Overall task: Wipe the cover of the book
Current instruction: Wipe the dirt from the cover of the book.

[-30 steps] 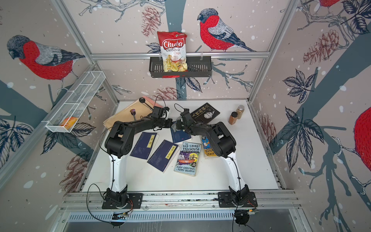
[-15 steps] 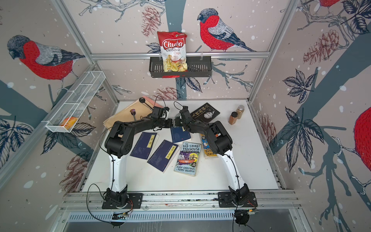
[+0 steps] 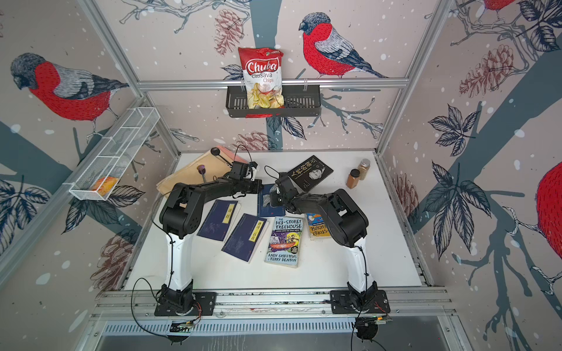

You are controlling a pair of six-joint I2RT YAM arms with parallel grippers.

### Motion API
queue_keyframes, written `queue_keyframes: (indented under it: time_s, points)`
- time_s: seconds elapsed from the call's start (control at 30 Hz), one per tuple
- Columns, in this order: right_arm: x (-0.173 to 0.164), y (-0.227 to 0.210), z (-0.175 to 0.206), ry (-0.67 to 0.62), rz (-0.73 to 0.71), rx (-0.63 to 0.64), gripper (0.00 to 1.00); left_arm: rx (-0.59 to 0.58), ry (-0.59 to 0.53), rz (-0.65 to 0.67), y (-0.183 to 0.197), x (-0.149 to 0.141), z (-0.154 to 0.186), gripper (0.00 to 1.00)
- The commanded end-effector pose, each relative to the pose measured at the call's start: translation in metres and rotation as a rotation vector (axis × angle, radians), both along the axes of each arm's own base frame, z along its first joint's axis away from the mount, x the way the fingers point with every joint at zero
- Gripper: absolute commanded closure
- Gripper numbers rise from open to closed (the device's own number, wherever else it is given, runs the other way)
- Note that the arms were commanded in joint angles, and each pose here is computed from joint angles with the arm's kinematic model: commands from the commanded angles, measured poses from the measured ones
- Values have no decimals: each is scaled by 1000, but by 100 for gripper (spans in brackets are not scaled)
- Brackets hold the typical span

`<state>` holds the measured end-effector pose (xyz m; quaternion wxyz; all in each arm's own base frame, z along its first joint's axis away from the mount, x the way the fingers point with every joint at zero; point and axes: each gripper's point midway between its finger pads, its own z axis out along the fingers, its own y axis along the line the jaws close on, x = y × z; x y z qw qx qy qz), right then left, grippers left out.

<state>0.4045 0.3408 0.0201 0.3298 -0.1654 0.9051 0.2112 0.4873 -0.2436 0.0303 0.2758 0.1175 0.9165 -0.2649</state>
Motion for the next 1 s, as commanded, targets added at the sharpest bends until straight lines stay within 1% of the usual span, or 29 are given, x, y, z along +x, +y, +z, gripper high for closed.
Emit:
queue_keyframes:
  time_s: [0.0,0.1,0.23,0.3,0.4,0.53,0.73,0.87,0.9,0.97]
  points:
    - [-53,-38,-64,275,0,-189,88,60,97,18,12,-16,-26,100]
    - [-32,-25,-66,269,-6,-151,88,56,95,17,12,-16,-25,100]
    - [13,-8,-68,263,-44,-96,89,42,90,16,9,-14,-22,100]
    - [23,0,-64,255,-45,-87,89,36,84,15,8,-13,-19,100]
    - [19,10,-48,220,-11,-78,88,34,79,10,7,-13,-16,100]
    - [0,9,-21,166,29,-65,82,26,69,1,4,-11,-9,100]
    - [-21,10,20,161,77,18,77,12,32,4,2,-4,16,100]
    - [-21,12,24,155,84,20,73,-4,-3,1,0,0,37,93]
    - [-20,13,23,157,87,21,71,-6,-8,-1,-1,0,41,92]
    - [-21,19,24,160,104,46,63,-5,-16,-2,0,-3,46,90]
